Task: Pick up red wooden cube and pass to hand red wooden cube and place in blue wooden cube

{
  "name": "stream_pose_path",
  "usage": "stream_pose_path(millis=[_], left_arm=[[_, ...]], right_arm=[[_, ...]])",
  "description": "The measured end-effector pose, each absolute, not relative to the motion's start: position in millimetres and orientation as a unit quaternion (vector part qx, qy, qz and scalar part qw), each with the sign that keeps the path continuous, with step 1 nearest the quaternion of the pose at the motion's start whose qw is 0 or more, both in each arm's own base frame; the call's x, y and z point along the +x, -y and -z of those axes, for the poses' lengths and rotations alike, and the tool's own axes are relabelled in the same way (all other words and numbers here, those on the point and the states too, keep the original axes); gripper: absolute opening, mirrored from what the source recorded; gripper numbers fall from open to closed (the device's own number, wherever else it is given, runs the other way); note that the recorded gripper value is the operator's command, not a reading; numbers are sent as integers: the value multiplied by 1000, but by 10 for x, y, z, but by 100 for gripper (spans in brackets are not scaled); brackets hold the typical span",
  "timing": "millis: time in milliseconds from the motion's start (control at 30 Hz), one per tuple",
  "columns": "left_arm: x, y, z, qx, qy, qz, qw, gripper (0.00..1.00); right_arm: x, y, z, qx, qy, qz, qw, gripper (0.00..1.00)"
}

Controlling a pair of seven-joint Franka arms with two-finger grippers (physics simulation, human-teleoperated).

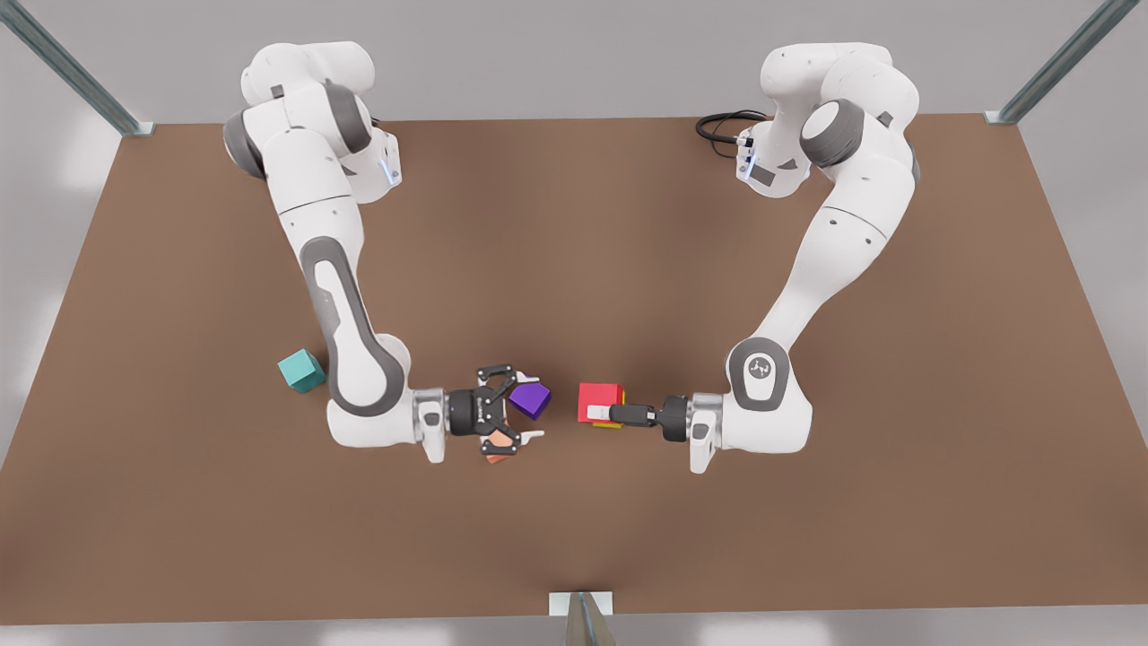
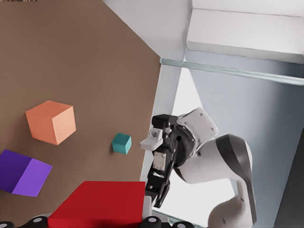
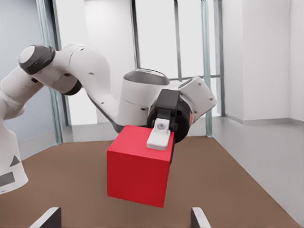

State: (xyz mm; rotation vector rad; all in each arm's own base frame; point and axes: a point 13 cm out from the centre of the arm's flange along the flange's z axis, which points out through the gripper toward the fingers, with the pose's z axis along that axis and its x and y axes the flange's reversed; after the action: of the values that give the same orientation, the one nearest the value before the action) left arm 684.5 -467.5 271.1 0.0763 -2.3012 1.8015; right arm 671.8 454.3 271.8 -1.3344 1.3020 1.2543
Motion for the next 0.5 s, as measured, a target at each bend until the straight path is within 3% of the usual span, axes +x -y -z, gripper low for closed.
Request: stream_pose_path(millis=[500], left_arm=[[6832, 4740, -2663, 2, 782, -617, 87, 65]], right_arm=[[6683, -5012, -2563, -541, -501, -461, 493, 100]])
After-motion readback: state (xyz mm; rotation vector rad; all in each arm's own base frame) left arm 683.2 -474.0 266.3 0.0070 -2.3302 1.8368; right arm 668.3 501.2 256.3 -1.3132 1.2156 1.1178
